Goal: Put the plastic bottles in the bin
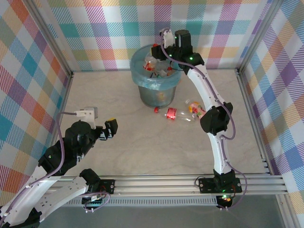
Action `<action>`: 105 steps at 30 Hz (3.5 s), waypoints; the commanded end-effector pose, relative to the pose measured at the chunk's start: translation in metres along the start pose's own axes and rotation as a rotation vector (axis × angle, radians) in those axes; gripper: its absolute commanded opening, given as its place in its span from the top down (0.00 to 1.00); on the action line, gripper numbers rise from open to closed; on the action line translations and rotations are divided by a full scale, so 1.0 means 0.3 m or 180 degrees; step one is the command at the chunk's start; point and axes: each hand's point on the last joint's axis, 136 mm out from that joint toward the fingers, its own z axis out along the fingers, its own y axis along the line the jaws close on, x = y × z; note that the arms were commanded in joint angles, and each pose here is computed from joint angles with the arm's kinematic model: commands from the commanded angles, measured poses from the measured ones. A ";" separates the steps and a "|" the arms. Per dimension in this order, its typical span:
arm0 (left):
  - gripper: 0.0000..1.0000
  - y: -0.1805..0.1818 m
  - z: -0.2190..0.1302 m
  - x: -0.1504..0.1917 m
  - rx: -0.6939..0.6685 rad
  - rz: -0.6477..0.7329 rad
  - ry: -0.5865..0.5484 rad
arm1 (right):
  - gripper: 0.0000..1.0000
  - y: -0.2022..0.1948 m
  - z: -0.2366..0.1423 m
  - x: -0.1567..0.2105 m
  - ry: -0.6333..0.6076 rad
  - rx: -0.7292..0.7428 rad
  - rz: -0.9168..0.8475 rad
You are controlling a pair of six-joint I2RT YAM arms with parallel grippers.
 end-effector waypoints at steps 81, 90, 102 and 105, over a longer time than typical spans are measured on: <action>0.15 -0.287 0.143 -0.037 0.0773 0.1152 0.0285 | 0.27 0.030 -0.603 0.102 0.0318 0.0753 0.0583; 0.14 -0.515 0.253 -0.013 0.1218 0.1091 0.0376 | 0.26 -0.135 -0.732 0.536 0.1107 0.1101 0.0787; 0.09 -0.463 0.337 0.031 0.0763 0.0413 0.0474 | 0.24 -0.078 -0.508 0.909 0.1638 0.0248 0.0906; 0.08 -0.440 0.346 0.053 0.0653 0.0353 0.0536 | 0.24 -0.069 -0.472 0.973 0.1811 0.0220 0.0745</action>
